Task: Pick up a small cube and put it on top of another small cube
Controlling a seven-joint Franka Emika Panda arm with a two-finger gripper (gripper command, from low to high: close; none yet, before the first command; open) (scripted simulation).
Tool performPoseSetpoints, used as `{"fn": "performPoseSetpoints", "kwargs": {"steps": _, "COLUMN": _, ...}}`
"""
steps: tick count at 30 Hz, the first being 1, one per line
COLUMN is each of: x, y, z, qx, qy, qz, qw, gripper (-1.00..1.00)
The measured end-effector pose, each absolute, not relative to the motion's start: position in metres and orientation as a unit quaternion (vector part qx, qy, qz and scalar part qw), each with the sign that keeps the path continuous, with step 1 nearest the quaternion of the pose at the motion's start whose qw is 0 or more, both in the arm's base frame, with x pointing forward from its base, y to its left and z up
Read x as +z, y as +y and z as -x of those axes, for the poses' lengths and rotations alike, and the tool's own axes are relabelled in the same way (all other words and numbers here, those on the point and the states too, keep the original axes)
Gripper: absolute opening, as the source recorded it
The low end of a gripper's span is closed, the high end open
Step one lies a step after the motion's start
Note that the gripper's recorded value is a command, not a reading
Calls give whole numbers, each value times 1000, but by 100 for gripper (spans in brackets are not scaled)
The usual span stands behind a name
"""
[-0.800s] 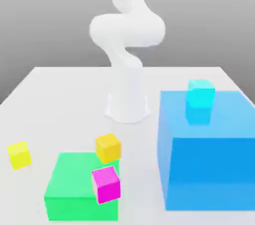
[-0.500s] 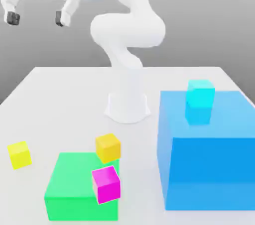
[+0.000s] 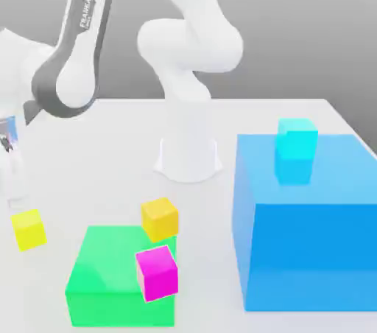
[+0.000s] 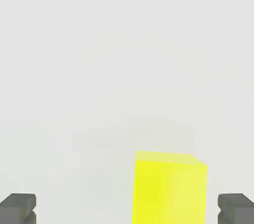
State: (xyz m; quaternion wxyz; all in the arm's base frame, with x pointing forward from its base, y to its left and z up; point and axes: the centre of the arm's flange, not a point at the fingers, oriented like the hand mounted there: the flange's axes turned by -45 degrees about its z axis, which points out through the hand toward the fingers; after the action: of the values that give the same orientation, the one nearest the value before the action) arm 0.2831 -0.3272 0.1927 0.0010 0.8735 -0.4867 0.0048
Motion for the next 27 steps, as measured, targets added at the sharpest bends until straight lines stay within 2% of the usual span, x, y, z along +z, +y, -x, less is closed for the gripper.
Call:
{"fn": "performPoseSetpoints", "kwargs": {"steps": 4, "x": 146, "y": -328, "z": -279, "qx": 0, "qy": -490, "qz": -871, "qw": 1, "gripper": 0}}
{"fn": "performPoseSetpoints", "kwargs": {"steps": 5, "x": 137, "y": -327, "z": -279, "qx": 0, "qy": -491, "qz": -871, "qw": 0, "gripper": -100}}
{"fn": "performPoseSetpoints", "kwargs": {"steps": 12, "x": 137, "y": -327, "z": -278, "qx": 0, "qy": -491, "qz": -871, "qw": 0, "gripper": -100}}
{"fn": "performPoseSetpoints", "kwargs": {"steps": 18, "x": 196, "y": -323, "z": -281, "qx": 0, "qy": -488, "qz": -873, "qw": -1, "gripper": -100}}
{"fn": "performPoseSetpoints", "kwargs": {"steps": 23, "x": 244, "y": -241, "z": -336, "qx": 2, "qy": -412, "qz": -911, "qw": -10, "gripper": -100}}
{"fn": "performPoseSetpoints", "kwargs": {"steps": 27, "x": 278, "y": -184, "z": -350, "qx": 2, "qy": -372, "qz": -928, "qw": -12, "gripper": -100}}
